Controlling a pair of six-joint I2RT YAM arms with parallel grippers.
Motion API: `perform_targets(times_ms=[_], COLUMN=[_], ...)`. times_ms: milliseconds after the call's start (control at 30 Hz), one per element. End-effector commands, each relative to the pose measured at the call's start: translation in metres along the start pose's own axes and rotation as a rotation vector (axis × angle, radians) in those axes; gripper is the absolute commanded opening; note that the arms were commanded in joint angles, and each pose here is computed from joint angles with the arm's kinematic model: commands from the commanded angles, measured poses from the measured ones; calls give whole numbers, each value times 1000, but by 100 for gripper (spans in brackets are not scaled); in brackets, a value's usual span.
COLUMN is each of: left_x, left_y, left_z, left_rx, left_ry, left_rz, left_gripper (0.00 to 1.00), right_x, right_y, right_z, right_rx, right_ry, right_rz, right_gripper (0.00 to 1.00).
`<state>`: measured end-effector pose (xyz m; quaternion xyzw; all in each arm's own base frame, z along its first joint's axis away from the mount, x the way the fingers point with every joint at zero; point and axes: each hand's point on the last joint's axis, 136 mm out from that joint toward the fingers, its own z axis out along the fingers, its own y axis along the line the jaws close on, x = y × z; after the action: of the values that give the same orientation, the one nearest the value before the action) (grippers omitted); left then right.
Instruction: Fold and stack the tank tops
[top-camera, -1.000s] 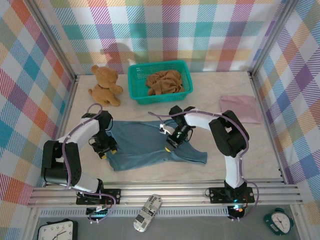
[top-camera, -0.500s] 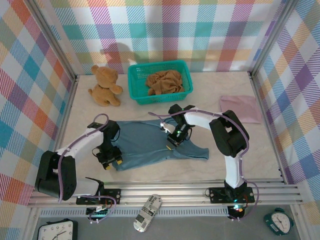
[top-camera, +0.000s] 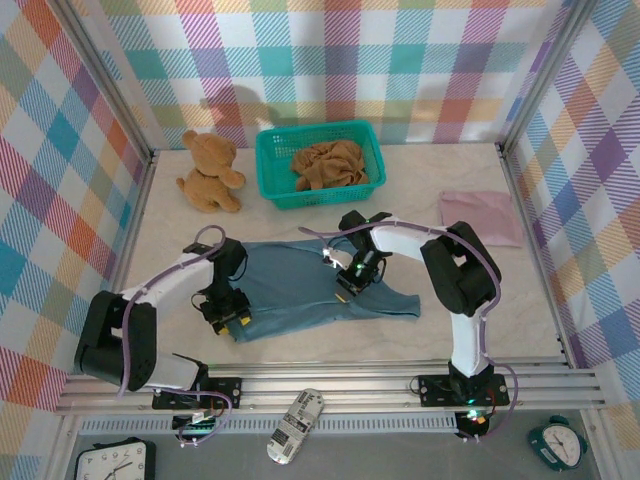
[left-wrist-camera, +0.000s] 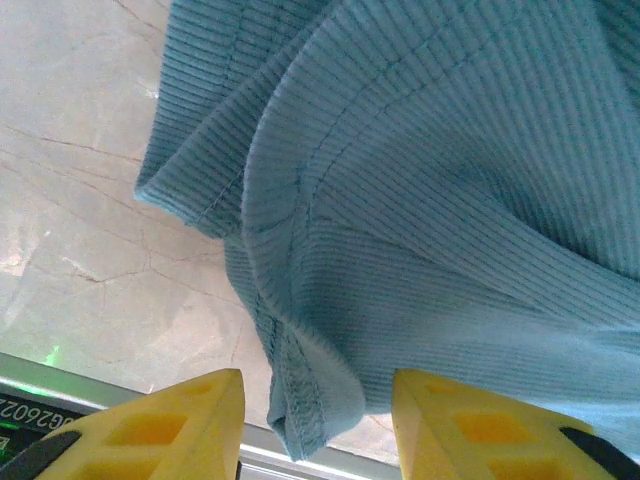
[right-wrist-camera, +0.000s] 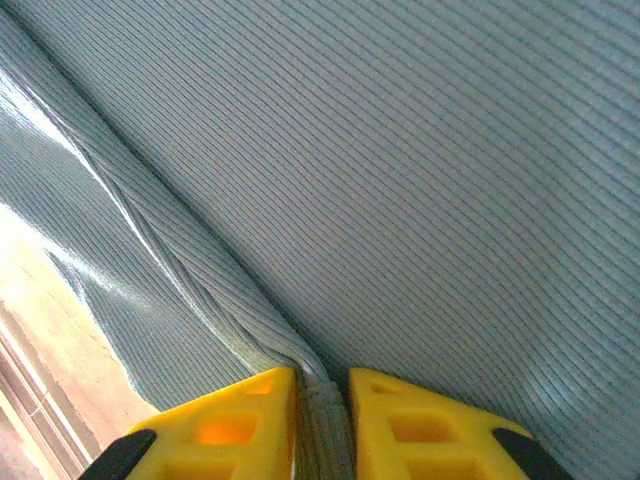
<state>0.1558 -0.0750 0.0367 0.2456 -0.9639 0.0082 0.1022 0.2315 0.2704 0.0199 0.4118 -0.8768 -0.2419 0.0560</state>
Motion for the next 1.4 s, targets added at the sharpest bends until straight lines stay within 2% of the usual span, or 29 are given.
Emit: perform_targets(times_ms=[0, 133, 233, 367, 533, 633, 767, 933, 1067, 1233, 1367], left_x=[-4, -7, 2, 10, 9, 6, 1, -23, -33, -38, -52], left_y=[3, -2, 13, 25, 29, 30, 32, 39, 37, 38, 29], left_z=[4, 2, -2, 0, 1, -6, -14, -60, -82, -79, -62], left_rx=[-58, -69, -118, -140, -171, -178, -185, -230, -220, -246, -237], left_ry=[0, 5, 18, 35, 47, 30, 6, -174, -250, -262, -259], left_rz=[29, 45, 42, 42, 64, 75, 74, 84, 116, 163, 140], left_gripper=[43, 37, 31, 17, 10, 0, 0, 0, 0, 0, 0], right_x=[4, 6, 11, 18, 23, 25, 28, 31, 19, 11, 6], right_y=[8, 8, 6, 1, -1, -1, -4, -6, 8, 16, 7], right_z=[-8, -7, -8, -5, -3, -2, 0, -3, -19, -26, -21], right_rx=[-21, -21, -9, -6, -12, -17, -17, -9, -48, -85, -70], right_ry=[-8, 0, 7, 21, 28, 27, 37, 41, -22, -38, -34], right_rz=[14, 13, 18, 30, 38, 41, 50, 60, 31, 25, 37], right_gripper=[21, 20, 19, 18, 18, 17, 17, 16, 16, 16, 16])
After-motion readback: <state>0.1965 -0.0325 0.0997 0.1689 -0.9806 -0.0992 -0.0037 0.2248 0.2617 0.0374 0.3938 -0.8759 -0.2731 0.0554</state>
